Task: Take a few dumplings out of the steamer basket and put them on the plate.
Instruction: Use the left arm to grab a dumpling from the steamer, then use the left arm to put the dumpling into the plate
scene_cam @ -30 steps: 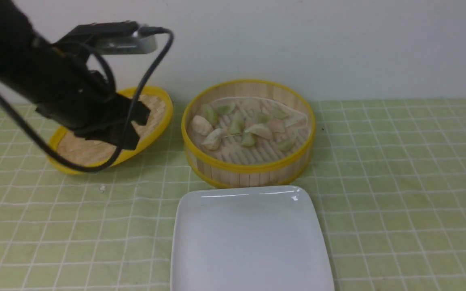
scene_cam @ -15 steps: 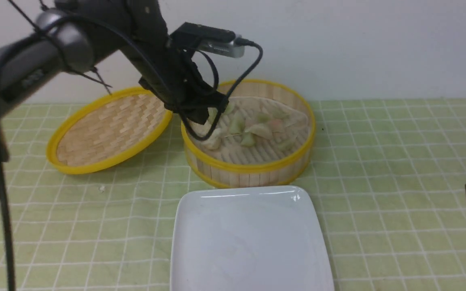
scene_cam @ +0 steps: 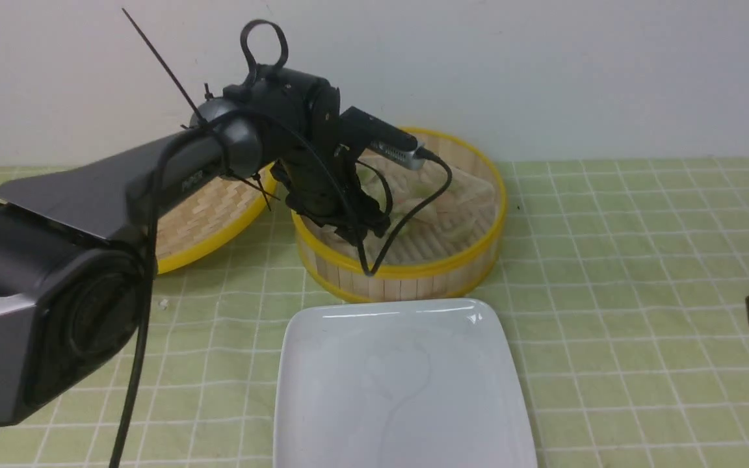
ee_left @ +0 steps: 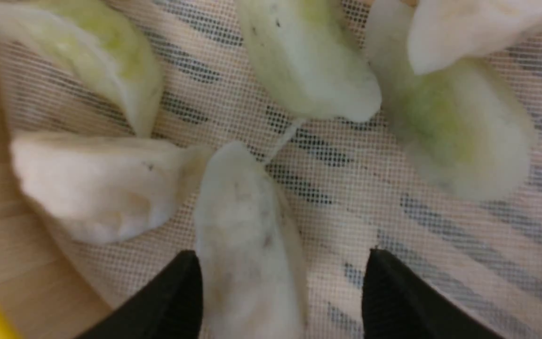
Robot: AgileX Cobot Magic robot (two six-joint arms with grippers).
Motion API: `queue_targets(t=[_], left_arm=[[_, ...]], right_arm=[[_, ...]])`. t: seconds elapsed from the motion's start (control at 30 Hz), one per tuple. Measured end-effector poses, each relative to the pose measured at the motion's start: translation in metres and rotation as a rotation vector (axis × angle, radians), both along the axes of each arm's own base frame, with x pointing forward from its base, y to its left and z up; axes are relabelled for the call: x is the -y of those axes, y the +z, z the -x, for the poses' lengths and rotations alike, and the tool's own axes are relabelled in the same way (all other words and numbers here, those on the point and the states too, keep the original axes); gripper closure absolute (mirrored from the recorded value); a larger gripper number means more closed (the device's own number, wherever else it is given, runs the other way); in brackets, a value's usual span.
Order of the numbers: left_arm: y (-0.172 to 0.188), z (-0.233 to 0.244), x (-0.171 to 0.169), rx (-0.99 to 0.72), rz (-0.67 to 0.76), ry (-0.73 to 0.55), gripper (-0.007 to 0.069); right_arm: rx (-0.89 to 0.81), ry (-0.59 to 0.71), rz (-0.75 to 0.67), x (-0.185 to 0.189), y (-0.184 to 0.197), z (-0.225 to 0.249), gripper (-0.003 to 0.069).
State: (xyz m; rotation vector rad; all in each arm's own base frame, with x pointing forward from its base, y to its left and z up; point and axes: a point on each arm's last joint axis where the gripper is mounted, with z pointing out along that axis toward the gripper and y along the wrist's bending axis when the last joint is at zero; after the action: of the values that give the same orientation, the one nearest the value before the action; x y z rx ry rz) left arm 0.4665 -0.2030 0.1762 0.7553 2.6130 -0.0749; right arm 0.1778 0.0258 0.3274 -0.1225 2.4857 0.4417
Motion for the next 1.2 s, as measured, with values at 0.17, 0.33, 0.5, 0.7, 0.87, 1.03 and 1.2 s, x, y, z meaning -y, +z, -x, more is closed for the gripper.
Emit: queue_targets(t=[0.17, 0.33, 0.5, 0.7, 0.87, 1.03, 1.2], left_arm=[[-0.010, -0.003, -0.001, 0.006, -0.011, 0.029, 0.0244], [-0.006, -0.004, -0.004, 0.012, -0.023, 0.076, 0.0400], [0.027, 0.002, -0.006, 0.020, -0.020, 0.096, 0.0400], [0.090, 0.016, -0.010, 0.003, 0.004, 0.110, 0.0400], [0.127, 0.034, -0.010, -0.020, 0.085, 0.100, 0.0400], [0.136, 0.055, -0.007, -0.092, 0.178, 0.088, 0.0400], [0.098, 0.087, -0.001, -0.273, 0.152, 0.051, 0.0400]], right_arm=[[0.000, 0.001, -0.008, -0.001, 0.000, 0.000, 0.0673], [-0.003, 0.002, -0.009, -0.001, 0.000, 0.000, 0.0673], [-0.006, 0.004, -0.010, -0.001, 0.000, 0.001, 0.0673], [-0.017, 0.009, -0.011, -0.001, 0.000, 0.001, 0.0673], [-0.023, 0.011, -0.016, -0.002, -0.001, 0.002, 0.0673], [-0.039, 0.020, -0.018, -0.002, -0.001, 0.003, 0.0673], [-0.054, 0.028, -0.018, -0.003, -0.002, 0.004, 0.0673]])
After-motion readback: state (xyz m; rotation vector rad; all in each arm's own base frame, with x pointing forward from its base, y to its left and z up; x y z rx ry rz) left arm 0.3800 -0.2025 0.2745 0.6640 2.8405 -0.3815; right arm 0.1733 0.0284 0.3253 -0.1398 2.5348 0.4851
